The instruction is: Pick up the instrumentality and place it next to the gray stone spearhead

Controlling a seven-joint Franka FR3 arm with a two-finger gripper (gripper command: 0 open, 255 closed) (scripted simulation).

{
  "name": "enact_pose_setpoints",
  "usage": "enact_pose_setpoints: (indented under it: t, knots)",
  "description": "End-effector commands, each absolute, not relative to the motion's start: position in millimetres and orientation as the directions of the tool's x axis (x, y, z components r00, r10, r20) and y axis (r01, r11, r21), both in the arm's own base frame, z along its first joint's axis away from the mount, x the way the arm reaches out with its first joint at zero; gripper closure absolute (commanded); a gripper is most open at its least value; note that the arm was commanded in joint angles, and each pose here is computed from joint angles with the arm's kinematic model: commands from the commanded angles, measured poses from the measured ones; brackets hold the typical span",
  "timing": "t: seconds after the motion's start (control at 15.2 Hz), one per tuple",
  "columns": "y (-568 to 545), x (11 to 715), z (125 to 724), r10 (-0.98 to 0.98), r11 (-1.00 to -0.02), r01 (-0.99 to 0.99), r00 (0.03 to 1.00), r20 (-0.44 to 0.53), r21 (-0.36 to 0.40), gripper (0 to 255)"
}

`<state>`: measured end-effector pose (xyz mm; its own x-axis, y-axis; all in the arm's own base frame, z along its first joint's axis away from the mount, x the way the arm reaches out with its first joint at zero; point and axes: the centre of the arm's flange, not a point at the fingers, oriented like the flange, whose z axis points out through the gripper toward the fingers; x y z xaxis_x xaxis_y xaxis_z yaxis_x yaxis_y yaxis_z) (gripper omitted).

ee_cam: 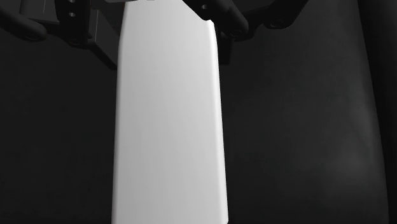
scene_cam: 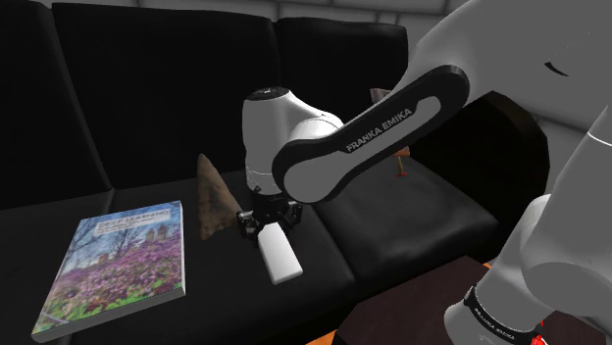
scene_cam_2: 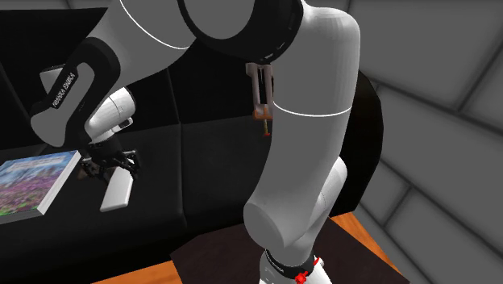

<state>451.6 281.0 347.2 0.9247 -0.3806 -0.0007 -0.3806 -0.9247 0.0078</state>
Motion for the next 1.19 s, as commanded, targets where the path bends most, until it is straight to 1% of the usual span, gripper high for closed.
enact_pose_setpoints:
  t: [0.0, 0.4, 0.46, 0.79, 1.06, 1.12]
  knots:
    - [281, 452, 342, -0.381, -0.925, -0.381, 0.925, 0.0, 0.007, 255]
    - [281, 452, 342, -0.381, -0.925, -0.381, 0.925, 0.0, 0.007, 255]
    - [281, 452, 342, -0.381, -0.925, -0.381, 0.925, 0.0, 0.007, 0]
    - [281, 452, 342, -0.381, -0.925, -0.381, 0.925, 0.0, 0.007, 0]
    - [281, 452, 392, -0.381, -0.925, -0.381, 0.925, 0.0, 0.007, 0]
    - [281, 452, 392, -0.381, -0.925, -0.381, 0.925, 0.0, 0.007, 0]
